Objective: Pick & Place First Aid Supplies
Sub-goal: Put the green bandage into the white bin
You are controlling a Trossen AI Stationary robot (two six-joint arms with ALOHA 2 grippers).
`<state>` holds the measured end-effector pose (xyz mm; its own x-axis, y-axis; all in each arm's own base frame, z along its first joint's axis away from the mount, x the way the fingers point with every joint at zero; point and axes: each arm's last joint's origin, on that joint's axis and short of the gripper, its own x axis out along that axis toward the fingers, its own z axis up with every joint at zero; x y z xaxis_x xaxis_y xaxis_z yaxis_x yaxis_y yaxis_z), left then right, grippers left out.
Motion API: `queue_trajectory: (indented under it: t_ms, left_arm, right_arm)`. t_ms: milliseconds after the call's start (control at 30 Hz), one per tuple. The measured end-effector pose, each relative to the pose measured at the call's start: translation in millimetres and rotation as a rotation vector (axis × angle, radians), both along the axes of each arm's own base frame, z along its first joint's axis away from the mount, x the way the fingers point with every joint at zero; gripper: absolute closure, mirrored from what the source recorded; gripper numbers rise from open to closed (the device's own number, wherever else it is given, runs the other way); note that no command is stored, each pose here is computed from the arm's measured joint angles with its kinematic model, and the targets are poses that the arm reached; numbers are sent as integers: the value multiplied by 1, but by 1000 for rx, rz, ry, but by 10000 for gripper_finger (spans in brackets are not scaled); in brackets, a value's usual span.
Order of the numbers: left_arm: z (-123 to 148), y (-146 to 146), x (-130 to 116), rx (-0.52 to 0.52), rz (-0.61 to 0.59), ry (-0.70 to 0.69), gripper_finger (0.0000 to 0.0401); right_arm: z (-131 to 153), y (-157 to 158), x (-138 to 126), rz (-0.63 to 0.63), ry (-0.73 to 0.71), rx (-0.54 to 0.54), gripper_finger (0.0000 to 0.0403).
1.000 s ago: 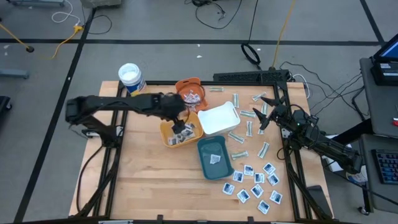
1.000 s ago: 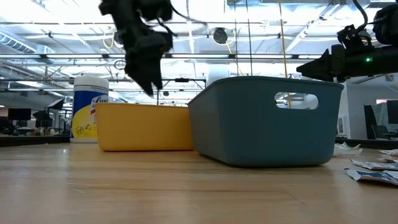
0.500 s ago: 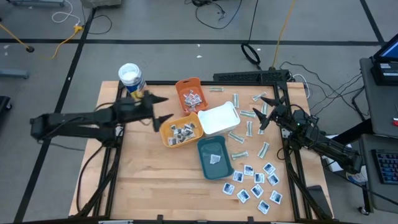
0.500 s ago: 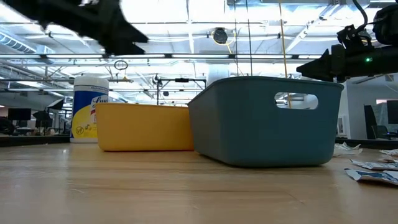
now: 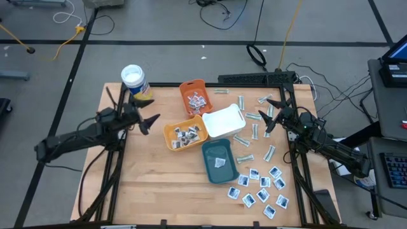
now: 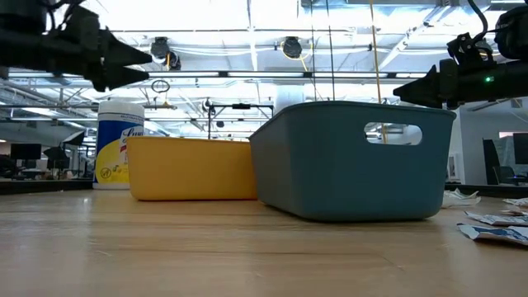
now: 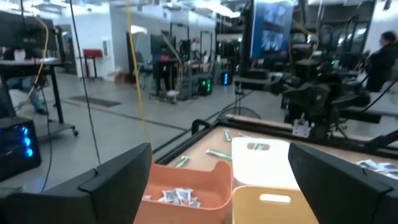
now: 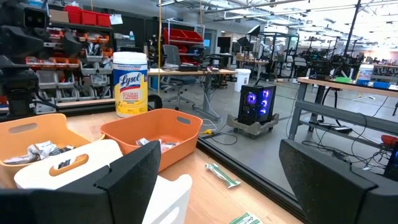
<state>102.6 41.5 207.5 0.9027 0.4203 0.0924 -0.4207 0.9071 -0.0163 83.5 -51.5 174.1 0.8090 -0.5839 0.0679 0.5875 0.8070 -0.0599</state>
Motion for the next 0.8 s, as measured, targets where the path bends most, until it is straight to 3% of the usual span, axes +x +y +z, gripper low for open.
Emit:
queue_trajectory:
  t_ms: [433,800]
  left_arm:
    - [-24,-4,-10,16,-16,-62,21]
    - [-34,-5,-13,38,-2,51,28]
  right_arm:
    - [0,0,0,0,0,0,80]
    - [0,0,0,0,0,0,80]
